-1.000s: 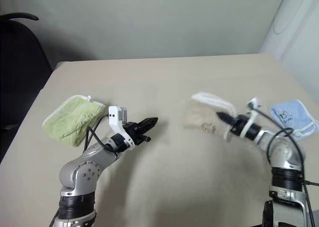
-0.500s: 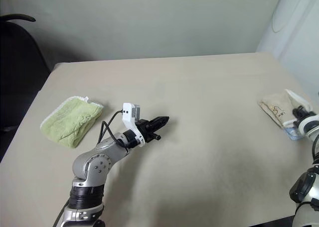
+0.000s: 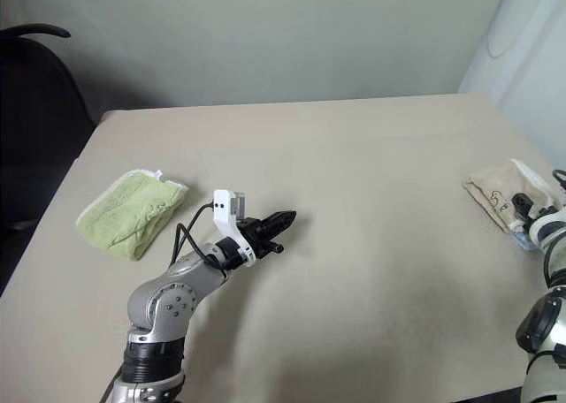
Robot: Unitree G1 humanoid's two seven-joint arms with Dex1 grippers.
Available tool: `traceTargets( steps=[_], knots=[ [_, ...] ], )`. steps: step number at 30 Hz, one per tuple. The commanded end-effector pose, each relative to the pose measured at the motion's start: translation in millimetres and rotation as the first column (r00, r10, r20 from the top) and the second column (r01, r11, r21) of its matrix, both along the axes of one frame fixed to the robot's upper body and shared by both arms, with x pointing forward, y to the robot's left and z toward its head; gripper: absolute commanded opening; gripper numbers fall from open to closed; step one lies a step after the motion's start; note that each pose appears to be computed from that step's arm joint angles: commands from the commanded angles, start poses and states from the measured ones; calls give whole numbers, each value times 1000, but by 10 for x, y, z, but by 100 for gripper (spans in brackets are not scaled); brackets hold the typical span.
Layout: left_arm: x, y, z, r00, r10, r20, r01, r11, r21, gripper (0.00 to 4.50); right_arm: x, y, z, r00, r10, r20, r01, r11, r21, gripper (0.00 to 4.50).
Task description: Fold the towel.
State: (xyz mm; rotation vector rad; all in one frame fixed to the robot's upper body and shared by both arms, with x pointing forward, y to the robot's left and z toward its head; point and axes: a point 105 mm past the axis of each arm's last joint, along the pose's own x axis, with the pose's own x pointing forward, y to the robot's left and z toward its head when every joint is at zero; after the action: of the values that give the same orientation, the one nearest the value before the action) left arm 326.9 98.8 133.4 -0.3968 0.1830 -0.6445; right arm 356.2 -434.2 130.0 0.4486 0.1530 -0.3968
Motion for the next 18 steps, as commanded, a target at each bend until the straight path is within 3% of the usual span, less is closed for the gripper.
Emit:
traceTargets(
  steps=[1,7,11,15,18],
  knots=[
    [-19,-28,123,999,-15,52,17,1000,-21,48,-131,-188,409,992,-14,122,26,994,-102,448],
    [71,47,106,999,-13,51,14,1000,-3,48,-348,-175,621,991,34,127,4,956,-293,448],
    [180,206,101,997,40,73,-43,998,49,48,-403,-4,811,989,96,112,-31,878,-478,448],
    [319,506,101,978,137,160,-165,970,180,48,-280,666,1031,922,362,135,-209,761,-615,448],
    [337,730,122,960,148,239,-217,932,291,48,-219,1401,932,779,626,36,-443,590,-675,448]
  ],
)
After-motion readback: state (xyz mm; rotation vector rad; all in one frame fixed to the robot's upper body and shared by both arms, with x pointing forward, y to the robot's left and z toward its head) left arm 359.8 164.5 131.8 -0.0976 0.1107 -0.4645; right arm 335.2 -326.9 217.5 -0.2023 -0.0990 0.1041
